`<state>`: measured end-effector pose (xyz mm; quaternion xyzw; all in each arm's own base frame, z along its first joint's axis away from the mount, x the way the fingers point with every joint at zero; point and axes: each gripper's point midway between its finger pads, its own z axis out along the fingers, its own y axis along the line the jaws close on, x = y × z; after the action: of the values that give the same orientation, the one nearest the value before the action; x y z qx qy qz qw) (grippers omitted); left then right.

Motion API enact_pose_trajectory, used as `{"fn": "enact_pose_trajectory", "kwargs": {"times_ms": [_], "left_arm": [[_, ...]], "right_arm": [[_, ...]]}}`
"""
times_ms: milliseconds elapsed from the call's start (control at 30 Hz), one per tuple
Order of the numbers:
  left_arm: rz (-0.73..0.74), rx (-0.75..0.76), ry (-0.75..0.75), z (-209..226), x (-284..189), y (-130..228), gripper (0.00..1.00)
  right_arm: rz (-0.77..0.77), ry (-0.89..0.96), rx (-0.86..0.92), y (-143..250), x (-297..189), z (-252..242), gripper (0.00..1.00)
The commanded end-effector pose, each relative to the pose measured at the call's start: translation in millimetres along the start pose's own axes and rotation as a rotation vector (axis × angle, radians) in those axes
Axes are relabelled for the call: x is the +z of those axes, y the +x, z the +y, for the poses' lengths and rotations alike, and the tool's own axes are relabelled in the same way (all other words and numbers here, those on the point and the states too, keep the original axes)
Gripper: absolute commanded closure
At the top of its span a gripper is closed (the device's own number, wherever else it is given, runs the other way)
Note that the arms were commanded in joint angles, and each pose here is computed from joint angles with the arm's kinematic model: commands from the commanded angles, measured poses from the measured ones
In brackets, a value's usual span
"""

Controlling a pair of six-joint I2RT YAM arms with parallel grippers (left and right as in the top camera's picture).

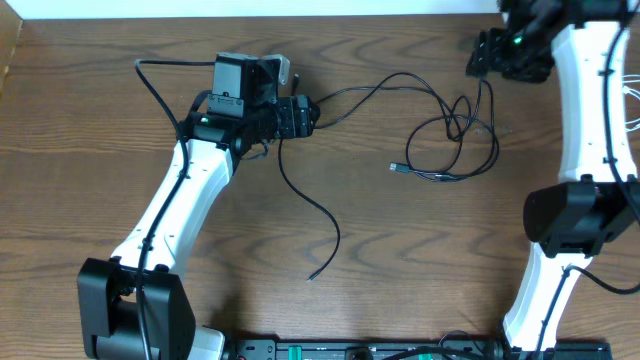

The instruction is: Untangle cables

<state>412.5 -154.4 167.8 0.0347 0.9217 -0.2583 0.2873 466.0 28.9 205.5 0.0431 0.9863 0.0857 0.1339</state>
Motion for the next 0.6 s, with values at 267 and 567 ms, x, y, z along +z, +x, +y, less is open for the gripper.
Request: {"fn": "enact_pose_trajectory", "kwargs": {"times_ms": [267, 567], "left_arm": [[-0.011, 0.0, 0.023, -9, -6, -7, 0.2], [0.006, -0.001, 0.023, -10, -1, -3, 0.21]], "right_arm": [[-0.02, 0.207, 0.188, -2, 71, -39, 0.45], [0.032, 0.21, 0.211, 19, 111, -47, 0.94]]}}
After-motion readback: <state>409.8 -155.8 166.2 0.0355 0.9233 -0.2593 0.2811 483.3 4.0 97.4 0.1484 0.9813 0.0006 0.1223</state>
